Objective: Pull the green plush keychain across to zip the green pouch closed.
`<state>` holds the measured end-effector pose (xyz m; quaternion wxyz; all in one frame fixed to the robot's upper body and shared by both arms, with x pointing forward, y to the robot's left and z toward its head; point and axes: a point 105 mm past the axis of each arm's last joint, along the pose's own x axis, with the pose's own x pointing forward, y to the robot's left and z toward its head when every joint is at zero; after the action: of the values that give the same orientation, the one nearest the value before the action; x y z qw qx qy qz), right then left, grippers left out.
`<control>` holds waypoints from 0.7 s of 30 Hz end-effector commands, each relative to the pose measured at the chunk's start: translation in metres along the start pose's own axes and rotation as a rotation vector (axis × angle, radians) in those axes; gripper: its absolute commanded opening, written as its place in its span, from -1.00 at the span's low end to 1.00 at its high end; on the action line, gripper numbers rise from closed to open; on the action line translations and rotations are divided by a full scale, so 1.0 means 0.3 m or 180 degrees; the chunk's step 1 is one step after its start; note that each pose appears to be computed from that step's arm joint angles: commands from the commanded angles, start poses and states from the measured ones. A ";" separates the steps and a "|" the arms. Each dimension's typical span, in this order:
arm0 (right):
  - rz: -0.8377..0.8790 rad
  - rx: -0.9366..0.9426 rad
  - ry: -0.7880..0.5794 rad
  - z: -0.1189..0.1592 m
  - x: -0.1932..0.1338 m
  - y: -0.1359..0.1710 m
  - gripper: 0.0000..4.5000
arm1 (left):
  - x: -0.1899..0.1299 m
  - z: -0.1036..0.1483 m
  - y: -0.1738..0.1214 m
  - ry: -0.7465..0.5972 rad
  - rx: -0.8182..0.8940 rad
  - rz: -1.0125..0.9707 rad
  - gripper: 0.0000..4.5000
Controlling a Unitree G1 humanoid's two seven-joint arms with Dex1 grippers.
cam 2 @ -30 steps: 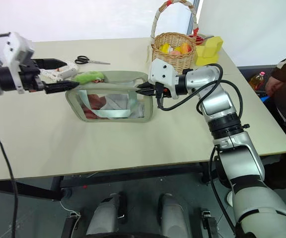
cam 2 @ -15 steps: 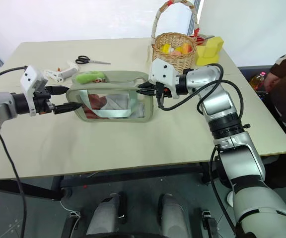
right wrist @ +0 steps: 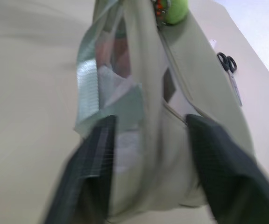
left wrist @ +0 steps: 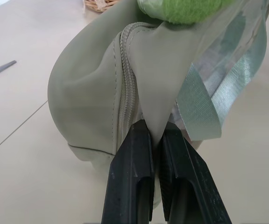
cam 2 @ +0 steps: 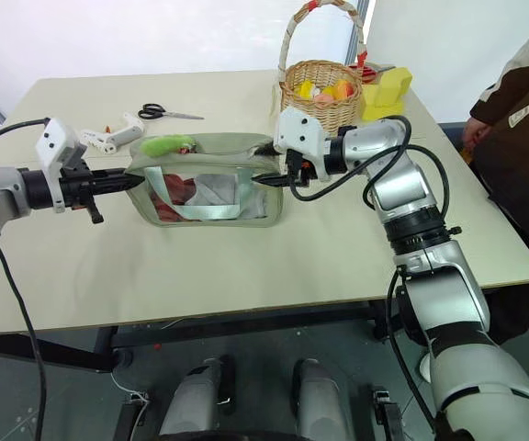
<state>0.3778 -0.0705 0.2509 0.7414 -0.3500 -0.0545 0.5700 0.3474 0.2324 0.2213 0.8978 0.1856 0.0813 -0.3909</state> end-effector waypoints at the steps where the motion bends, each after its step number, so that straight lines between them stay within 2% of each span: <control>1: -0.0110 -0.0239 -0.0211 0.140 -0.048 -0.083 0.15 | -0.027 0.023 0.007 0.0011 0.0150 0.0048 -1.00; 4: -0.0186 -0.0122 -0.0658 0.260 0.003 -0.107 0.15 | -0.024 0.029 0.007 -0.0019 0.0141 0.0042 -1.00; 7: -0.0027 -0.0134 -0.0854 0.311 0.096 -0.061 0.15 | -0.019 0.029 0.006 -0.0026 0.0139 0.0032 -1.00; 13: 0.0063 -0.0272 -0.0794 0.304 0.234 -0.023 0.15 | -0.011 0.037 0.001 -0.0048 0.0149 0.0007 -1.00; 21: 0.0091 -0.0451 -0.0690 0.287 0.304 -0.019 0.15 | -0.022 0.034 -0.010 -0.0043 0.0142 0.0011 -1.00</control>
<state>0.3779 0.0400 0.2711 0.7077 -0.3224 -0.1334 0.6144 0.3444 0.2322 0.2220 0.8961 0.1930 0.0809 -0.3914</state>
